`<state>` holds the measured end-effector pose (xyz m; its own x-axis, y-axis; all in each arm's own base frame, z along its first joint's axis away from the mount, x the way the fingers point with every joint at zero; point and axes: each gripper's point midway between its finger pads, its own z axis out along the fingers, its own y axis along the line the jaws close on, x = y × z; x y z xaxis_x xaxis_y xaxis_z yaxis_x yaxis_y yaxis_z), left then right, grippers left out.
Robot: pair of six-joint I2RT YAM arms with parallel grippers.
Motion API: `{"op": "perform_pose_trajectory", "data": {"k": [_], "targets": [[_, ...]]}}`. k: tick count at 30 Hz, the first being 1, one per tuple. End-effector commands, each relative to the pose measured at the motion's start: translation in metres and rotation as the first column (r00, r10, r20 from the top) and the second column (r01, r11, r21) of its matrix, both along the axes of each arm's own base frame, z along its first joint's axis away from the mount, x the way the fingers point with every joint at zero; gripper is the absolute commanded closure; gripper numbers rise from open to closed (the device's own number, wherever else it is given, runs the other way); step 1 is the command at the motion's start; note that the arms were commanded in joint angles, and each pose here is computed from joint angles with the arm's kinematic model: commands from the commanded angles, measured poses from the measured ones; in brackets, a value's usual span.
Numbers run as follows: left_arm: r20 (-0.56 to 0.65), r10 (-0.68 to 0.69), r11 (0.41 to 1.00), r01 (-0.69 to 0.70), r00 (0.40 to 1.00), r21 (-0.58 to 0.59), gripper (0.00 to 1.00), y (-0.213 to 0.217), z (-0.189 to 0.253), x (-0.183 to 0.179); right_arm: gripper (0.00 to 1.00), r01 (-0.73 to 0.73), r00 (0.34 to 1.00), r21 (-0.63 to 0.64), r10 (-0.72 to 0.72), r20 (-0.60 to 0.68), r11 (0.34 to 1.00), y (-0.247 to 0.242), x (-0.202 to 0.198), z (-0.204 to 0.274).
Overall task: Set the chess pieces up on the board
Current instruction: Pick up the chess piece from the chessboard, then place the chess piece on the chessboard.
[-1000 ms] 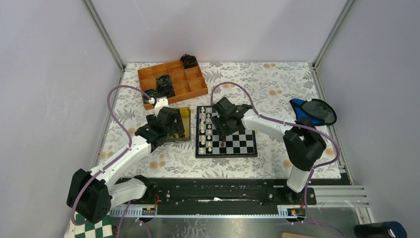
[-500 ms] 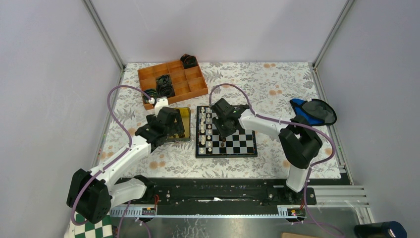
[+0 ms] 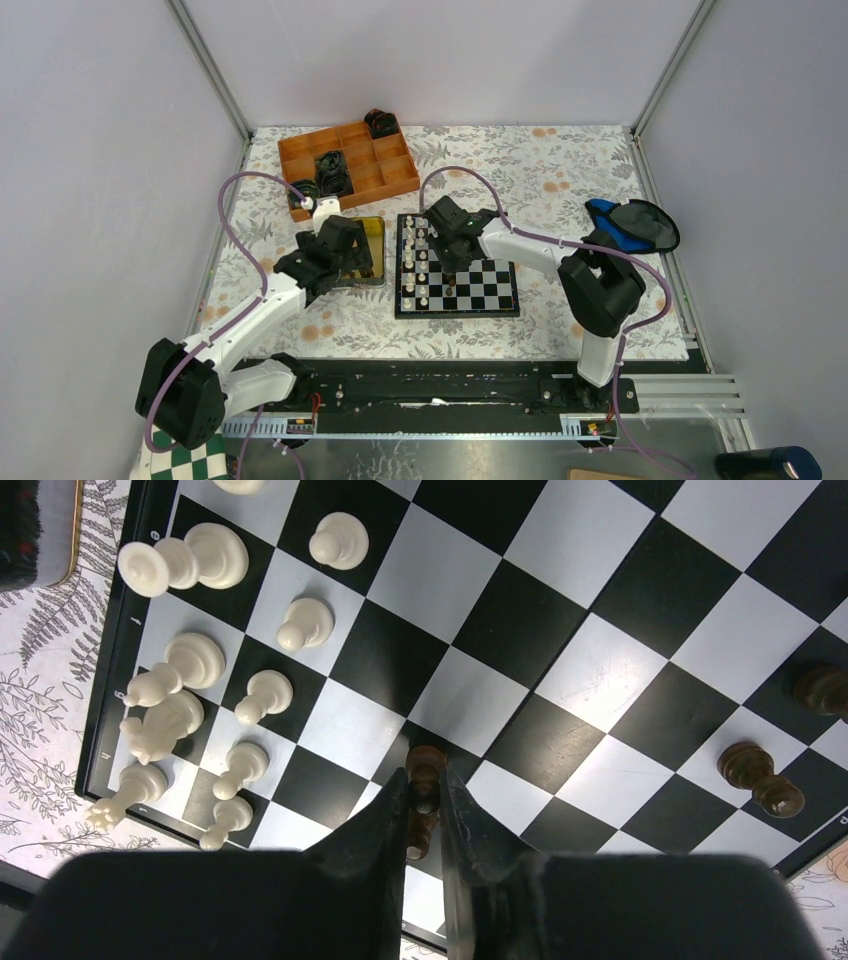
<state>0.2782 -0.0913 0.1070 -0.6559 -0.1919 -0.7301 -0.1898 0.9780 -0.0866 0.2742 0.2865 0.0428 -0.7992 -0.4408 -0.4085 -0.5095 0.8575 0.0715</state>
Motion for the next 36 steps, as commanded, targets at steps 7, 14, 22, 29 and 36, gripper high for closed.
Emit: {"op": "perform_pose_trajectory", "data": {"k": [7, 14, 22, 29, 36], "targets": [[0.021, 0.0, 1.0, 0.0, 1.0, 0.023, 0.01, 0.001, 0.008, 0.005, 0.96, 0.01, 0.996, 0.017, -0.011, 0.09, 1.0, 0.009, 0.018, 0.026], [0.021, -0.002, 1.0, 0.001, 1.0, 0.021, 0.01, 0.001, 0.008, 0.005, 1.0, 0.061, 0.984, 0.016, -0.063, 0.169, 0.998, 0.002, 0.03, 0.053], [0.023, -0.005, 1.0, 0.004, 1.0, 0.016, 0.01, 0.0, 0.009, 0.005, 1.0, 0.181, 0.963, -0.042, -0.169, 0.21, 0.983, -0.026, 0.031, 0.059], [0.021, -0.01, 1.0, 0.009, 1.0, 0.012, 0.01, -0.001, 0.009, 0.005, 1.0, 0.261, 0.95, -0.081, -0.241, 0.198, 0.962, -0.053, 0.029, 0.053], [0.019, -0.013, 1.0, 0.012, 1.0, 0.013, 0.01, -0.002, 0.008, 0.005, 1.0, 0.309, 0.943, -0.111, -0.29, 0.163, 0.944, -0.075, 0.029, 0.04]]}}
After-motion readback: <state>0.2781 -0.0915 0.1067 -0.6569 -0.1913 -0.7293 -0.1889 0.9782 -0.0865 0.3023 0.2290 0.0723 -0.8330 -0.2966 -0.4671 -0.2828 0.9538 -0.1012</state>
